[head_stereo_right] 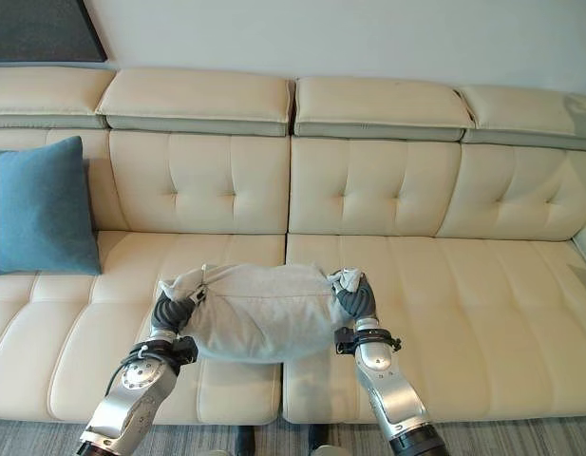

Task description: Pick up all the scattered cushions and arrange them neatly on the sofa.

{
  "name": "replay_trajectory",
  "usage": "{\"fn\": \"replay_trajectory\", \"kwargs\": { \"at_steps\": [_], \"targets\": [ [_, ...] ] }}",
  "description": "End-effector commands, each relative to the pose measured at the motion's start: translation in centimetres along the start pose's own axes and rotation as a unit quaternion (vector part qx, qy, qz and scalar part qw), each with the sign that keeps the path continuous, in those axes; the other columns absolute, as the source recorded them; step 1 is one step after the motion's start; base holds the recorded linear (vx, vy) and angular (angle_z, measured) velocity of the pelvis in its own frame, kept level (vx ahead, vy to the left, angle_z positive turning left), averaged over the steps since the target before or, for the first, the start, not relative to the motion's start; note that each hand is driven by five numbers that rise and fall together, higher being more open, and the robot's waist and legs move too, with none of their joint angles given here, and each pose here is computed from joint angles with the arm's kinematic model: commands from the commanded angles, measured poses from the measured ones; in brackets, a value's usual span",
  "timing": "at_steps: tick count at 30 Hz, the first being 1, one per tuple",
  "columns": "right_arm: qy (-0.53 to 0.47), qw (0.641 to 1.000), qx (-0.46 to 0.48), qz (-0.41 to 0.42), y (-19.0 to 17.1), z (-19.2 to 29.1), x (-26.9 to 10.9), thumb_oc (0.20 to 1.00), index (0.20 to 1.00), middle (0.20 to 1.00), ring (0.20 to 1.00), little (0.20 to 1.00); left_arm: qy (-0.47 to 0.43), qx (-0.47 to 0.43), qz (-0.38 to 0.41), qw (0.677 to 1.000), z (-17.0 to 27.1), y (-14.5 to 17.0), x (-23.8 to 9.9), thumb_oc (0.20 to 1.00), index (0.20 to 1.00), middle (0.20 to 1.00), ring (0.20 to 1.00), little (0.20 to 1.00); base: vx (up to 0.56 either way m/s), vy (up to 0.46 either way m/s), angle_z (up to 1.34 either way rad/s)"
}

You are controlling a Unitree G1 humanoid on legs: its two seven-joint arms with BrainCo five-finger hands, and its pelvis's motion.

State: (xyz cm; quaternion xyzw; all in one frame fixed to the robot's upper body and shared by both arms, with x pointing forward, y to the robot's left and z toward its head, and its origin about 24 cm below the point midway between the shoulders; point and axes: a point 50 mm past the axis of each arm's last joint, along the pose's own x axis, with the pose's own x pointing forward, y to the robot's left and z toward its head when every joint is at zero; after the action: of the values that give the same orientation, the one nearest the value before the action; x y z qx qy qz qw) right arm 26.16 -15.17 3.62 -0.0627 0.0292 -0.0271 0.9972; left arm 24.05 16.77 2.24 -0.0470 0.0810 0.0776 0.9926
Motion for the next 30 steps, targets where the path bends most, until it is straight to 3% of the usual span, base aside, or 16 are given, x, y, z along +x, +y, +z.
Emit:
{"fn": "replay_trajectory", "kwargs": {
  "at_steps": [1, 16, 30],
  "targets": [
    [-0.112, 0.992, 0.054, 0.034, 2.4, 5.3, 1.2, 0.200, 0.200, 0.200, 0.200, 0.200, -0.114, -0.036, -0.043, 0.992, 4.8, -2.8, 1.1, 0.200, 0.200, 0.200, 0.200, 0.200, 0.08, -0.022, 0.15],
    [-0.173, 0.983, 0.059, 0.014, 4.7, 9.7, 3.3, 0.200, 0.200, 0.200, 0.200, 0.200, -0.175, -0.048, -0.010, 0.983, 8.4, -4.5, 2.9, 0.200, 0.200, 0.200, 0.200, 0.200, 0.07, 0.014, 0.06],
    [-0.108, 0.993, 0.035, -0.032, 2.9, 6.5, 3.7, 0.200, 0.200, 0.200, 0.200, 0.200, -0.125, -0.017, 0.007, 0.992, 6.7, -4.5, 4.6, 0.200, 0.200, 0.200, 0.200, 0.200, 0.06, 0.012, -0.01]
  ]
}}
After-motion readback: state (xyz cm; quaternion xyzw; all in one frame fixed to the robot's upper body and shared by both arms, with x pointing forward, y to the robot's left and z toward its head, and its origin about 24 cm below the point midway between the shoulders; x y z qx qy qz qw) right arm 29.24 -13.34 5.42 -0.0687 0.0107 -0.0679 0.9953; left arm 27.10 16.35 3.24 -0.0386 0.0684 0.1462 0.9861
